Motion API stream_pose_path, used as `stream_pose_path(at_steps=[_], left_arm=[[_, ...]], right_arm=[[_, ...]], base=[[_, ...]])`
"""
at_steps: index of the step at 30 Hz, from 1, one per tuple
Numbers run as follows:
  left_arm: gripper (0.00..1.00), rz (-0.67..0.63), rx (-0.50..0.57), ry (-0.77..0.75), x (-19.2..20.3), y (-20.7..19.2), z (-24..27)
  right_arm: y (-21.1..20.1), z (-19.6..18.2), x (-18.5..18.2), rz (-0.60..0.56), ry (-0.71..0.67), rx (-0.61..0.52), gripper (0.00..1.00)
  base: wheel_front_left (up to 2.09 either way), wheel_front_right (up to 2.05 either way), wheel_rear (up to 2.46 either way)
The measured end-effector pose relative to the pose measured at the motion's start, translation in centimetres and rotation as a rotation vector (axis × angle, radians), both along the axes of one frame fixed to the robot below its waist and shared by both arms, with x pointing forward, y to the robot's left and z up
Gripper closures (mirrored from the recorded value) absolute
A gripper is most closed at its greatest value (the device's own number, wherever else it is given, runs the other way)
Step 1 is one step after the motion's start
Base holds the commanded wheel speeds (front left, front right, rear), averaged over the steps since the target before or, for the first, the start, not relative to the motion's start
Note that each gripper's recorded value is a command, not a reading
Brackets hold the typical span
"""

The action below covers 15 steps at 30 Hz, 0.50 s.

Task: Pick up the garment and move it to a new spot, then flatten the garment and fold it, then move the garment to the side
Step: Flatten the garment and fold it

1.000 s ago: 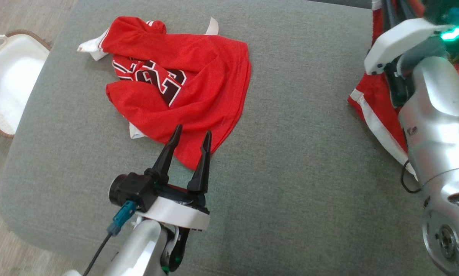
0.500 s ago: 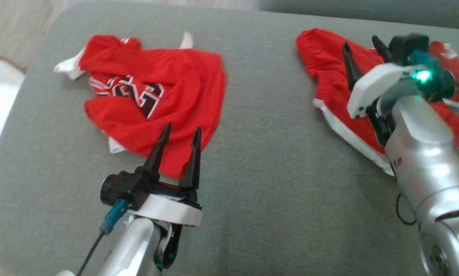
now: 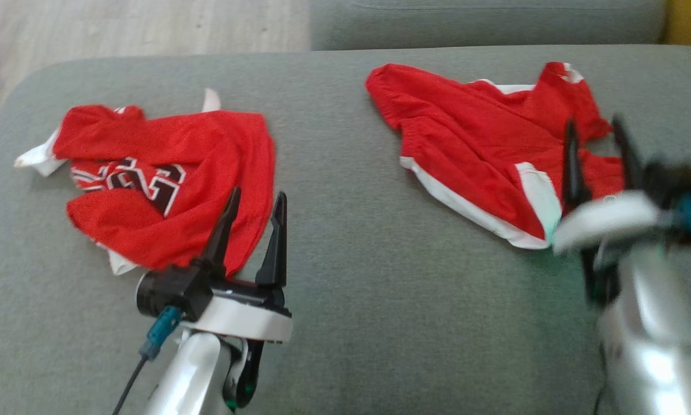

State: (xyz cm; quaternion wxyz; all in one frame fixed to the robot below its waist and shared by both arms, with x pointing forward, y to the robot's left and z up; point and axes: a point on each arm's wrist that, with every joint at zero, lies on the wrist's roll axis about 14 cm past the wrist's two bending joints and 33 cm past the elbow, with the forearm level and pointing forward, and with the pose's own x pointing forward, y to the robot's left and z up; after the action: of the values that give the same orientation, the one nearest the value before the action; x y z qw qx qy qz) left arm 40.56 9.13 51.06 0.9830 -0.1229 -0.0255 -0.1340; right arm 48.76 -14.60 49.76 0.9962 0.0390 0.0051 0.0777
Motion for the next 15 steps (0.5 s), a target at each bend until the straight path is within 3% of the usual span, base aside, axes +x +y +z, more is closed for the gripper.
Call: stream_pose_path(at_steps=[6, 15], left_arm=[[0.00, -0.049, -0.003, 0.027, -0.1, -1.6, -1.0], [0.00, -0.059, 0.001, 0.050, 0.1, -1.7, -2.0]], right_arm=[[-1.5, -4.8, -5.4, -0.046, 0.110, 0.015, 0.00], [0.1, -5.2, -3.9, 0.007, 0.149, -0.036, 0.00]], base=[[0.00, 0.00, 0.00], [0.00, 0.00, 0.00]])
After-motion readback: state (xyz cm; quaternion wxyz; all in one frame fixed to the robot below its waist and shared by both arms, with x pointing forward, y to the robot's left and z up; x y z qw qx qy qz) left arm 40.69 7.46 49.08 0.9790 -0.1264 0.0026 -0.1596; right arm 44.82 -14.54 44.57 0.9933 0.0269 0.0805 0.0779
